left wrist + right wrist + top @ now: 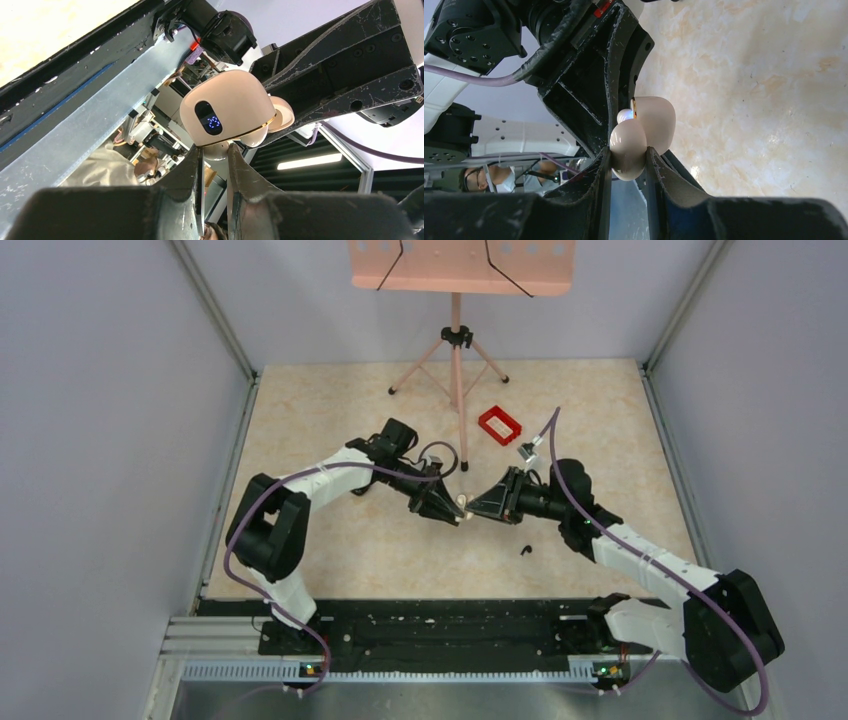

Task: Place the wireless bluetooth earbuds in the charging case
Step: Insert the right earbud into the right side groove of the charging case.

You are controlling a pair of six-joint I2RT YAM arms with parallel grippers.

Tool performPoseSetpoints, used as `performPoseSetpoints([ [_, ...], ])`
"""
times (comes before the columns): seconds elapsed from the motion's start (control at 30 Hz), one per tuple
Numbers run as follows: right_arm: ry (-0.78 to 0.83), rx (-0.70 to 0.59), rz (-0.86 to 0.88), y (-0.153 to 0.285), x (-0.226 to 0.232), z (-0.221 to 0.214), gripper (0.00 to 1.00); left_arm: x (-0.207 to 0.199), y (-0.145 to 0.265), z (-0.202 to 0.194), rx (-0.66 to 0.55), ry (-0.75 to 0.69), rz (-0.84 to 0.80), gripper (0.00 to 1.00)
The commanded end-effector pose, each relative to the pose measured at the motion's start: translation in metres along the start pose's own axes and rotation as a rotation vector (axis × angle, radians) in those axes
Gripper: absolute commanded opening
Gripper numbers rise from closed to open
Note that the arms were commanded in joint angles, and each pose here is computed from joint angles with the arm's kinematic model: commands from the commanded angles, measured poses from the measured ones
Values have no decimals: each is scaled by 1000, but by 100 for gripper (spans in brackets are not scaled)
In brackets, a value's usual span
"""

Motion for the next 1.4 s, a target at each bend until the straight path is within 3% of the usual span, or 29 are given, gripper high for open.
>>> performPoseSetpoints([
  [0.0, 82, 30, 131, 3, 25, -3, 0, -9, 1, 7, -40, -59, 2, 14],
  [0.2, 77, 34, 125, 4, 23, -6, 0, -9, 2, 7, -49, -70, 11, 30],
  [0.53, 62, 39, 124, 3, 19, -9, 0, -9, 5, 6, -69, -86, 9, 38],
  [1.37, 56, 69, 113, 4, 12, -16, 0, -10, 11, 7, -72, -79, -35, 38],
])
Point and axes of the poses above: each gripper's point midway between its finger pads, its own y axis back along the fingers, its own x axis along the line the jaws close on, z = x × y, the point moved 5 cm from there along y, back along the fingers, and after that the axes turned 11 degrees about y, right-handed, at the moved point
